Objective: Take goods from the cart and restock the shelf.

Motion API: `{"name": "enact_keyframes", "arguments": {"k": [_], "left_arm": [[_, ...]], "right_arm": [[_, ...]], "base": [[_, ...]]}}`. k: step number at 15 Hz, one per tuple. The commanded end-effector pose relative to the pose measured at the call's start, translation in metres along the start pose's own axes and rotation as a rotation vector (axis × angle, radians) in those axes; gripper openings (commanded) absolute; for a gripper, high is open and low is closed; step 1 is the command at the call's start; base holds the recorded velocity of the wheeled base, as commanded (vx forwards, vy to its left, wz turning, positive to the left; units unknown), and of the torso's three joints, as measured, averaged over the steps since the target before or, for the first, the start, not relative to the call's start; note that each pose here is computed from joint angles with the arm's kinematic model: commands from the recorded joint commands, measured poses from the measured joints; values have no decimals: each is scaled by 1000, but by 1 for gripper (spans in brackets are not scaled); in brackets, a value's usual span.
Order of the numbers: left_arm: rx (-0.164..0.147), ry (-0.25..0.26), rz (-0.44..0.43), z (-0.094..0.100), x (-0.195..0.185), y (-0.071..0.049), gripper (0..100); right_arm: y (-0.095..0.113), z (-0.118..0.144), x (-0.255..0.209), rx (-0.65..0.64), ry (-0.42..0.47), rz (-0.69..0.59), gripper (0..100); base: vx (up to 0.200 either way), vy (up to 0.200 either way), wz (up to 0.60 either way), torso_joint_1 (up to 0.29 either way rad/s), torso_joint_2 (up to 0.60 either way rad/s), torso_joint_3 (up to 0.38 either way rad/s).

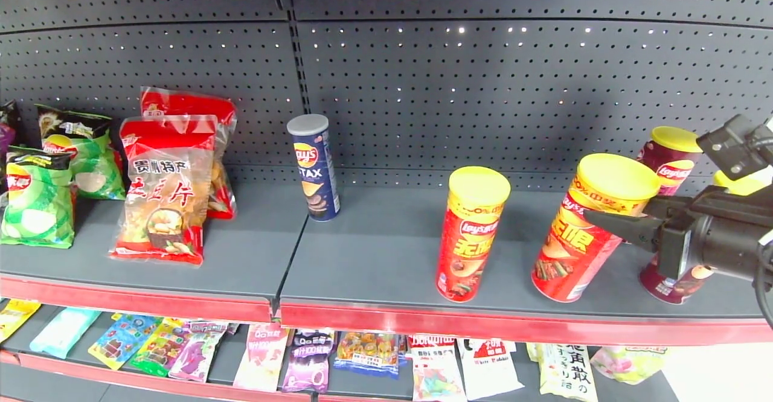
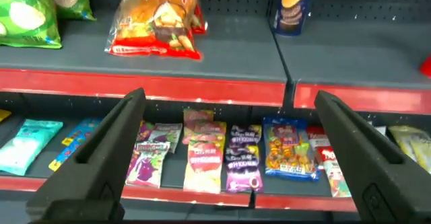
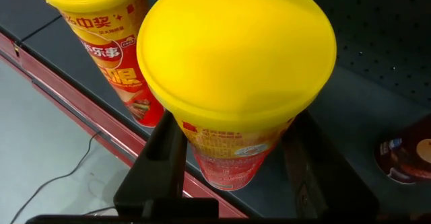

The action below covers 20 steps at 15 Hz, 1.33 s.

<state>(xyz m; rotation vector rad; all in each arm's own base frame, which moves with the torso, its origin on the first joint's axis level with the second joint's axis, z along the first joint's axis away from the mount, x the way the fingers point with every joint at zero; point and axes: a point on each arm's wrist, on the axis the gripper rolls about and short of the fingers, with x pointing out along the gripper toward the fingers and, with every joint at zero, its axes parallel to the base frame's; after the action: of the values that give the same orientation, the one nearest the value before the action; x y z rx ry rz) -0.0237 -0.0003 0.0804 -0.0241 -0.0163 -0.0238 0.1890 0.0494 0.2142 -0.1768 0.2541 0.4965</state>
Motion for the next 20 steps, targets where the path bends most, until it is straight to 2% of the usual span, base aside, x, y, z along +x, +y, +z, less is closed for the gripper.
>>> {"name": "enact_keyframes", "arguments": {"k": [1,3,4,7,11,20], "left_arm": [[16,21,-2,-5,1,0,100],[42,23,-2,-5,1,0,100],[44,23,-2,-5,1,0,100],[44,23,-2,-5,1,0,100],[44,23,-2,-5,1,0,100],[44,23,-2,-5,1,0,100]], "right_arm": [[0,0,2,0,2,2,0],[-2,2,6,1,3,2,0],[-3,4,10,2,4,12,0],[-6,7,23,-5,-24,82,0],[-14,3,50,-16,-74,108,0],[-54,15,102,-89,-108,186,0]], "base": [[0,0,0,0,0,0],[0,0,0,0,0,0],[0,0,0,0,0,0],[0,0,0,0,0,0],[0,0,0,0,0,0],[0,0,0,0,0,0]]}}
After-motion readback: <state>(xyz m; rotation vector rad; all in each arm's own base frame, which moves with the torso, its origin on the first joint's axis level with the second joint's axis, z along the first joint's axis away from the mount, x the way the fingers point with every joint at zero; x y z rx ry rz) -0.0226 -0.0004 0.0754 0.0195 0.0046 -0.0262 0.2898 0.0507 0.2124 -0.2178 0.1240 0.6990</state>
